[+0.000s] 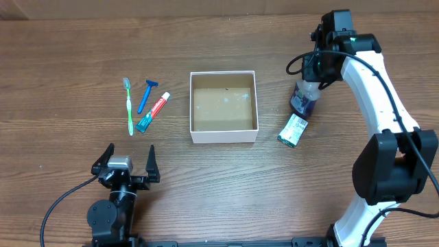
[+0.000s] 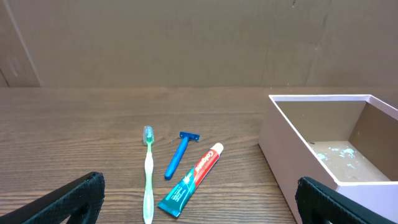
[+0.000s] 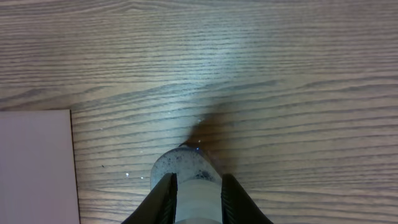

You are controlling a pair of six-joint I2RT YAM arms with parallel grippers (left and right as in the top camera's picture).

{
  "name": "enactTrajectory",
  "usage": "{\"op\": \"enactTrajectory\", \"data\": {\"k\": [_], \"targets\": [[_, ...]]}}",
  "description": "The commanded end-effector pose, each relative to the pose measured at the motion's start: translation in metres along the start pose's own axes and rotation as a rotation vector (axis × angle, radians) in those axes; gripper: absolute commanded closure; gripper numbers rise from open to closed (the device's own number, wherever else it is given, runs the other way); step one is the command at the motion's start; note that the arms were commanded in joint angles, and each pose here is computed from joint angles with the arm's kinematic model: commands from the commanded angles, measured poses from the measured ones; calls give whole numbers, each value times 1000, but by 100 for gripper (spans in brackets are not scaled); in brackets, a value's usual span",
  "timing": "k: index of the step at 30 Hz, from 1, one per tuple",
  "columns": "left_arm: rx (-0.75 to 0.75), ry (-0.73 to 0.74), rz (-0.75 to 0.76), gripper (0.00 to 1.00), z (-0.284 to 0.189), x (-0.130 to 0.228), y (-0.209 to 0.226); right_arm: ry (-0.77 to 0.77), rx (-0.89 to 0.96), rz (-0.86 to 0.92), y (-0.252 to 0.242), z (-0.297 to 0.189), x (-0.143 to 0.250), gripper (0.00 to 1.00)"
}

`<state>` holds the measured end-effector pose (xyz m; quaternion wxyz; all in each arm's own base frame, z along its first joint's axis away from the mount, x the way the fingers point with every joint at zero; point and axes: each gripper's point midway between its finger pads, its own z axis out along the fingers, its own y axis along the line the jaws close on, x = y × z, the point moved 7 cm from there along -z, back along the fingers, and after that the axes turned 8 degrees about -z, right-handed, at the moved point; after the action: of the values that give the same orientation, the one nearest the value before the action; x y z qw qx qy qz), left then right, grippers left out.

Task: Pack container
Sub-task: 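Reach right gripper to the blue soap pump bottle and grasp it, then lift the soap bottle with right gripper and lower it into the box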

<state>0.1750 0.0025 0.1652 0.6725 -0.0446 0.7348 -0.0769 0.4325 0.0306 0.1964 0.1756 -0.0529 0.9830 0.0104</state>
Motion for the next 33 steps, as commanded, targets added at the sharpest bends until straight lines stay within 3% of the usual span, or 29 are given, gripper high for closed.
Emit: {"op": "enactTrajectory", "data": {"k": [1, 9, 14, 21, 33], "targets": [[-17, -8, 18, 0, 0, 0, 2, -188, -8, -32, 17, -68, -25, 89], [-17, -8, 18, 0, 0, 0, 2, -432, 24, 0, 75, -164, -27, 88], [-17, -8, 18, 0, 0, 0, 2, -528, 115, 9, 130, -191, -10, 87], [-17, -8, 18, 0, 0, 0, 2, -602, 122, 41, 209, -181, 5, 86], [-17, -8, 18, 0, 0, 0, 2, -534, -51, 197, 263, -125, 0, 86]]}}
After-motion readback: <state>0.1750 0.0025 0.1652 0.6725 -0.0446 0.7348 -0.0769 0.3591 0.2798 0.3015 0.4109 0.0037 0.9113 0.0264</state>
